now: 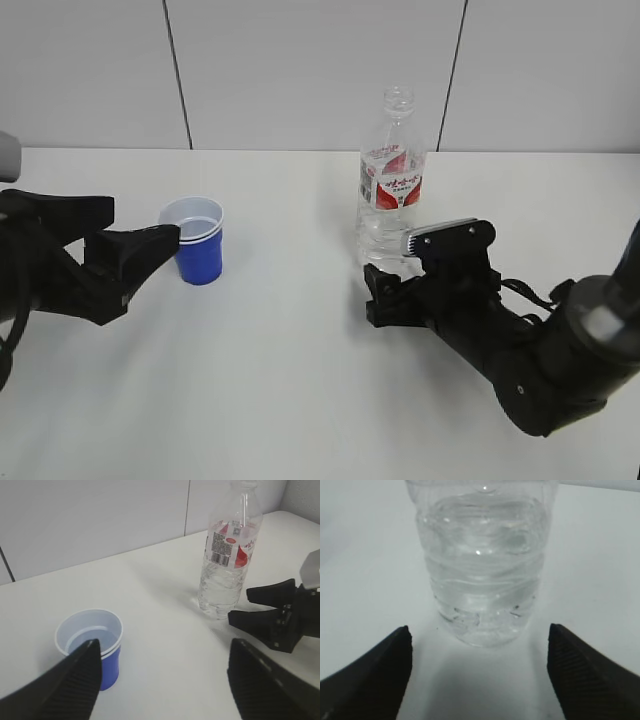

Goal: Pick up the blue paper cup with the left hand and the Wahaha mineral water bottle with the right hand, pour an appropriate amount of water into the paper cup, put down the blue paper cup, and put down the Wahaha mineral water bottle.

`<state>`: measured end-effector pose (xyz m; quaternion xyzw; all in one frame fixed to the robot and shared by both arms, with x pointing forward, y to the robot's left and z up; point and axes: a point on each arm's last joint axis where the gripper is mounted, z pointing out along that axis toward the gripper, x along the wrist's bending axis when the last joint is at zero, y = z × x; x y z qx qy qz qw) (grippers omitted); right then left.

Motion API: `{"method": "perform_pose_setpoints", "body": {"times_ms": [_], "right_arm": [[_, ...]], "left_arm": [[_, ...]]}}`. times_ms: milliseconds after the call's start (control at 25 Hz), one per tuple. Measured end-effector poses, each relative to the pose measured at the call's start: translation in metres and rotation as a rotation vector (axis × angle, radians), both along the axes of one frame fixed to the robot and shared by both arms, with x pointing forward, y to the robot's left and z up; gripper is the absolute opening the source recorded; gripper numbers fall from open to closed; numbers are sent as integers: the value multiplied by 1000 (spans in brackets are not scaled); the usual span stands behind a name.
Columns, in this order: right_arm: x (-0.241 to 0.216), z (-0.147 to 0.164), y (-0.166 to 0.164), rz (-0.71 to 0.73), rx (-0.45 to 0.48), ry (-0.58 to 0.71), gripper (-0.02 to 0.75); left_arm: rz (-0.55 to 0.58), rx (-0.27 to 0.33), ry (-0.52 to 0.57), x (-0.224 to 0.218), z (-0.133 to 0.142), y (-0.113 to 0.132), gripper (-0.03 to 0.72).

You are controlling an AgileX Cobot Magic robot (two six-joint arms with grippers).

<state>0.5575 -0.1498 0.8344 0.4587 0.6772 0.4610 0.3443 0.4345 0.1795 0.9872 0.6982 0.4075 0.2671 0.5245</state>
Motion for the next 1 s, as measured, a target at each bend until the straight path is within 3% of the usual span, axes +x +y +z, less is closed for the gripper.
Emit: {"method": "perform_pose_setpoints", "body": {"times_ms": [160,320,520,640,840,1000], "right_arm": [[-22,9,-11,-2,10,12,630],[-37,41,-17,4,24,10,629],[-53,89,-22,24,2,126,626],[-70,115,-28,45,-17,221,620],[-104,155,-38,113,-117,464,608],[-136,185,-54,152,-259,628,594]], "left_arm": [[2,29,44,-1,-5,1,591],[6,82,135,-1,-7,1,590],[37,110,247,3,19,0,587],[47,169,352,0,36,2,586],[58,306,568,-17,54,12,580],[60,362,688,-35,57,22,545]]}}
